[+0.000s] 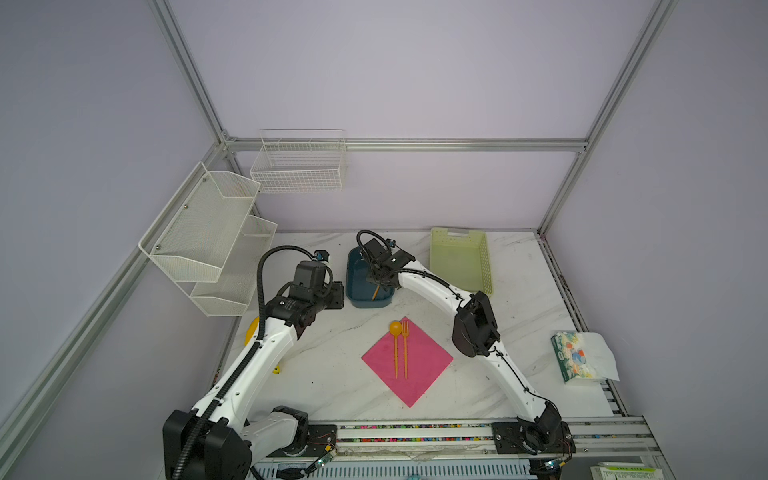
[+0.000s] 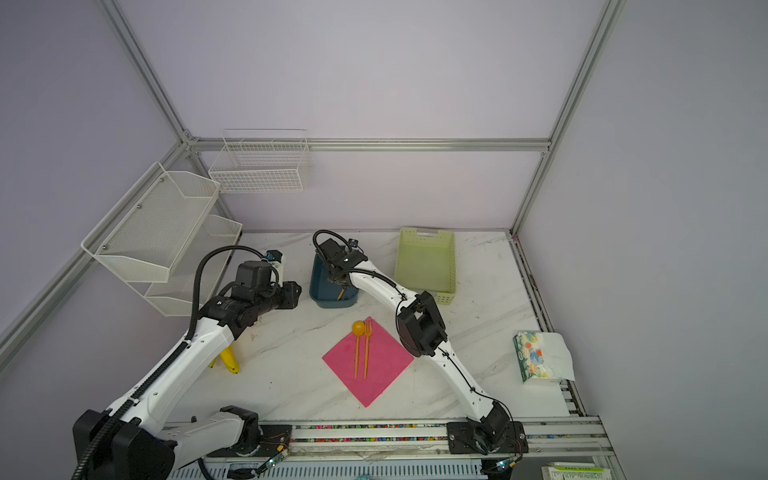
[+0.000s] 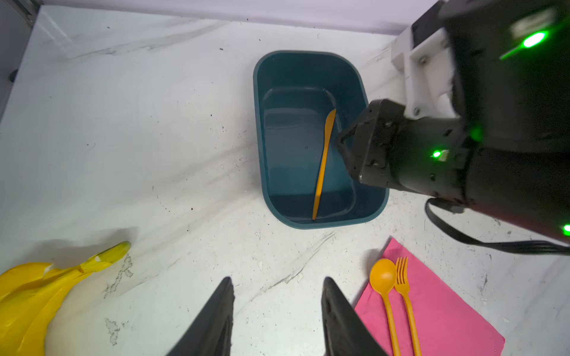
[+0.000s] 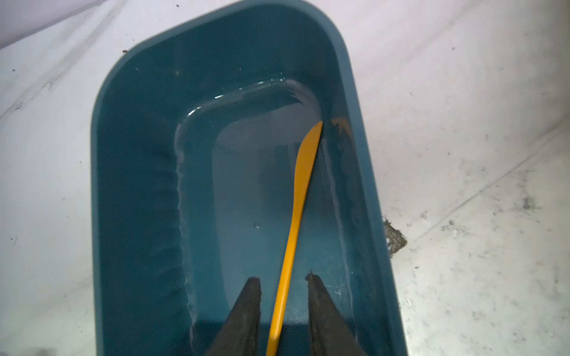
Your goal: Place the utensils on the paper napkin and roll it up
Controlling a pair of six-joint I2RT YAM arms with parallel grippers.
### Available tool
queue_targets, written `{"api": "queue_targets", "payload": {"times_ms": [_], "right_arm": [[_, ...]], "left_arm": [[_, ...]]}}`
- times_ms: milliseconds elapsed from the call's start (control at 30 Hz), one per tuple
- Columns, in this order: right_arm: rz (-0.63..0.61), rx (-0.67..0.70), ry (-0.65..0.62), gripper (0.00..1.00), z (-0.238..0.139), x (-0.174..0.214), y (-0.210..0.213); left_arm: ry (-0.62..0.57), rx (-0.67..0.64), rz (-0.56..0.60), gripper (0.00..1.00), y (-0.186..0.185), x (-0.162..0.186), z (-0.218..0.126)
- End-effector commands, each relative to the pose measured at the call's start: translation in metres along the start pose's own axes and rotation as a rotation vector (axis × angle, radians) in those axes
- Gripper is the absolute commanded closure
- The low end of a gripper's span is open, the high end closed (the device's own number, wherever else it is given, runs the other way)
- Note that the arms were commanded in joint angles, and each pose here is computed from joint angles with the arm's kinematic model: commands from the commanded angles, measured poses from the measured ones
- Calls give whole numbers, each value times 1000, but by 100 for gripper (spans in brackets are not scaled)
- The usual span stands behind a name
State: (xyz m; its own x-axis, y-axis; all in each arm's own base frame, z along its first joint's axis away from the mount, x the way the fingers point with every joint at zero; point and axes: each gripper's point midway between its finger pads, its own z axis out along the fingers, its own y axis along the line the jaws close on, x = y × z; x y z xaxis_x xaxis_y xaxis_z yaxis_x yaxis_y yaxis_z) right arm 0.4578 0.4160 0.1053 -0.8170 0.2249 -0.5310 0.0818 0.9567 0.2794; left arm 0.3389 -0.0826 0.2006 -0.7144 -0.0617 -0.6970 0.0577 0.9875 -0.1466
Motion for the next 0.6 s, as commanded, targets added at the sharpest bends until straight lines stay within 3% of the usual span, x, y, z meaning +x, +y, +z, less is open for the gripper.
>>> {"api": "queue_targets", "payload": {"times_ms": [0,267,567], "right_arm": [[-8,-51,-102,69,-62,-41,10],[-29,-53,-151,69,-103,-59,3],[-18,-17,-204,69,-139,-77,-21]], "left_arm": [[24,58,-4,55,-14,-16,2],[192,260,-64,63,-59,-19,43],[267,246,-13,66,-69,-33,89]]}}
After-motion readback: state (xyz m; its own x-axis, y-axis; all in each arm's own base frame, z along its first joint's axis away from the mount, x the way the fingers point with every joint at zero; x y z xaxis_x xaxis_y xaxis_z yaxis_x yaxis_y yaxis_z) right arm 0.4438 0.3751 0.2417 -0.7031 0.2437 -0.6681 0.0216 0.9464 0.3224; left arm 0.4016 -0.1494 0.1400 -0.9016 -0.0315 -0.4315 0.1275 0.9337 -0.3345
